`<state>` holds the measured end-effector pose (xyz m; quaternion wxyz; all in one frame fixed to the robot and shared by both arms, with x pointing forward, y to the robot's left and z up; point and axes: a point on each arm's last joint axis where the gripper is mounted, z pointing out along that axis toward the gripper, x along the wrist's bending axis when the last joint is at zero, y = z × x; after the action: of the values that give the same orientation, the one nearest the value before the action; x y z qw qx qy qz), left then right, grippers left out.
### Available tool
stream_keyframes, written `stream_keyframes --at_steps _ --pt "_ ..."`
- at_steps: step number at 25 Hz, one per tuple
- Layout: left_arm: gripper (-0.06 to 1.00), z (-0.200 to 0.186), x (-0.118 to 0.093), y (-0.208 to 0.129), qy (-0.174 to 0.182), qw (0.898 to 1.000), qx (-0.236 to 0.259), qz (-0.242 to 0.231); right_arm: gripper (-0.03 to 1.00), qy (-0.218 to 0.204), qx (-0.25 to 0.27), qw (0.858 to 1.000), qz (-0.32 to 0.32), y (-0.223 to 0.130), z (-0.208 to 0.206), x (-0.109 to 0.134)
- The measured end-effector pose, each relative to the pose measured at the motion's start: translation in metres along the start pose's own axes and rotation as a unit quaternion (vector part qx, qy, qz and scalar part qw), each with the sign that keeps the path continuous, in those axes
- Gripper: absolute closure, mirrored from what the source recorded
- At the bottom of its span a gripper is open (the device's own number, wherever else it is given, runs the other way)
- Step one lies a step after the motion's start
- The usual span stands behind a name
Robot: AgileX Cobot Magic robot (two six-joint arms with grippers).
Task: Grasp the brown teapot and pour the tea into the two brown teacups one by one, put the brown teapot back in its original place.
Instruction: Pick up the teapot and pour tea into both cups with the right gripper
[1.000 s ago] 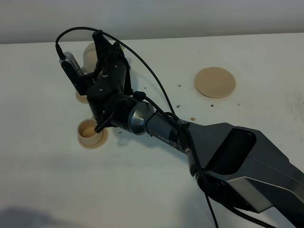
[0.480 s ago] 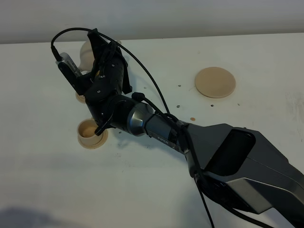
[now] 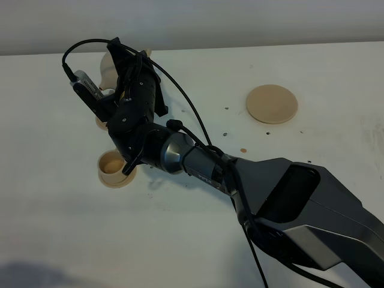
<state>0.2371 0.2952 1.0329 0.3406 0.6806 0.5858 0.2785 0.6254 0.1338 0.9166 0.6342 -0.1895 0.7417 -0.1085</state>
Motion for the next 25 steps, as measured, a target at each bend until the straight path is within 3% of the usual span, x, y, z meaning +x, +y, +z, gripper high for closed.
stream_keyframes --at_steps 25 --pt "0.96 0.0000 0.0000 0.0000 0.000 1.000 0.000 0.000 0.86 -0.011 0.006 0.999 -0.030 -0.0010 0.0000 -0.0021"
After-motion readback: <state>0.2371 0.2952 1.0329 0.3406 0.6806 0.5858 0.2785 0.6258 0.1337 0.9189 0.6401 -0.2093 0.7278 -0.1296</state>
